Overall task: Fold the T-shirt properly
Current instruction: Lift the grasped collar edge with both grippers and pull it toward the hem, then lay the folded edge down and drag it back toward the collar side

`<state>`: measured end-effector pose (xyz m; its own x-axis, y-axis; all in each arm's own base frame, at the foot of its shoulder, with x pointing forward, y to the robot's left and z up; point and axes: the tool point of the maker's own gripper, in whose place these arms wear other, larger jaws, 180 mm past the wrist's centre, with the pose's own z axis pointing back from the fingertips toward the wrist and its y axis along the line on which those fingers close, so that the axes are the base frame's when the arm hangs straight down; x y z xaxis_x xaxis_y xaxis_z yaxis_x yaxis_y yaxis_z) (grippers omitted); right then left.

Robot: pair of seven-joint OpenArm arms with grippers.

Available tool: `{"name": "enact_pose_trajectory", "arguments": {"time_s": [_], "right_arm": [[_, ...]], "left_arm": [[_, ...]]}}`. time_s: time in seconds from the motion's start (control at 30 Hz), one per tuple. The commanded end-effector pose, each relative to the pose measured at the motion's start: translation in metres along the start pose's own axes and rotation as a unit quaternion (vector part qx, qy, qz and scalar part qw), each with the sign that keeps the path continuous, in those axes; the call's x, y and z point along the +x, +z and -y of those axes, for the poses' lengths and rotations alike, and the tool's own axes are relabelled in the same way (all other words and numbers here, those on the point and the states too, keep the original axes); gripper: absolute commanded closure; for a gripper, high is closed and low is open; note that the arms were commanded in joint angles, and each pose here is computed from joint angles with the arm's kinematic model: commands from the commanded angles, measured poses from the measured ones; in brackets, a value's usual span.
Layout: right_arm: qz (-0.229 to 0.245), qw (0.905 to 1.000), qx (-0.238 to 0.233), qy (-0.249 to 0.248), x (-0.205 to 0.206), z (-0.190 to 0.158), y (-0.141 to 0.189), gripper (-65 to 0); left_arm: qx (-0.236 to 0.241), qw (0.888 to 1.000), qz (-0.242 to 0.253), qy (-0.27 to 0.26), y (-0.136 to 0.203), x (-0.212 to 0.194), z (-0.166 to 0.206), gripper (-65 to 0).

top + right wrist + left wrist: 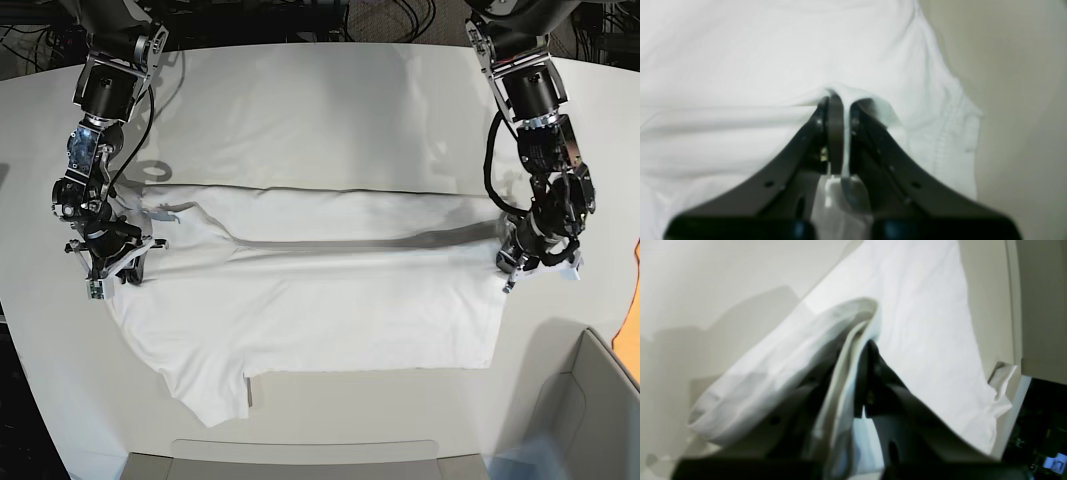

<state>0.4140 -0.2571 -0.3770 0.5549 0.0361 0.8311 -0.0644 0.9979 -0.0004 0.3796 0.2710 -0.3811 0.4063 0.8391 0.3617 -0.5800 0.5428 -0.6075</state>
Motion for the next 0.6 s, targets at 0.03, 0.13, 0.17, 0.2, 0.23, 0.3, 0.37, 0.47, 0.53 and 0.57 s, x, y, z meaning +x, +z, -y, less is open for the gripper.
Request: {"name": "enact_pose_trajectory", "arguments": {"time_s": [0.03,0.13,0.17,0.2,0.23,0.3,0.37,0.47,0.53,0.57], "right_arm": [[0.041,0.999,-0.018,0.002,0.029,0.013,0.003,0.0],[0.038,0.9991,-0.017,0.0,0.027,0.013,0.002,0.0],[0.038,0.9991,-0.017,0.0,0.027,0.013,0.002,0.0],[0.038,0.9991,-0.017,0.0,0.027,0.013,0.002,0.0],[0.038,0.9991,-0.016,0.001,0.027,0.012,0.002,0.0],[0.039,0.9991,-0.016,0.001,0.027,0.012,0.002,-0.9],[0.041,0.999,-0.018,0.001,0.029,0.014,0.003,-5.8],[0.041,0.999,-0.019,0.004,0.029,0.015,0.004,-15.5],[0.041,0.9989,-0.02,0.005,0.029,0.016,0.005,-21.2],[0.042,0.9989,-0.019,0.006,0.029,0.016,0.006,-23.5]], "left_arm": [[-0.014,0.999,0.029,-0.028,0.003,0.019,0.021,-6.2],[-0.017,0.998,0.032,-0.052,-0.002,0.012,0.03,-9.1],[-0.013,0.998,0.032,-0.056,-0.005,0.009,0.028,-10.1],[-0.01,0.998,0.028,-0.057,-0.007,0.006,0.027,-11.2],[-0.006,0.998,0.022,-0.056,-0.01,0.003,0.024,-12.5],[0.003,0.999,0.016,-0.051,-0.014,-0.001,0.016,-15.2],[0.007,0.999,0.014,-0.046,-0.016,-0.001,0.012,-17.6],[0.009,0.999,0.015,-0.047,-0.015,0.001,0.01,-19.6],[0.017,0.998,0.024,-0.05,-0.01,0.012,0.005,-20.0],[0.019,0.998,0.026,-0.051,-0.009,0.015,0.003,-20.0]]}}
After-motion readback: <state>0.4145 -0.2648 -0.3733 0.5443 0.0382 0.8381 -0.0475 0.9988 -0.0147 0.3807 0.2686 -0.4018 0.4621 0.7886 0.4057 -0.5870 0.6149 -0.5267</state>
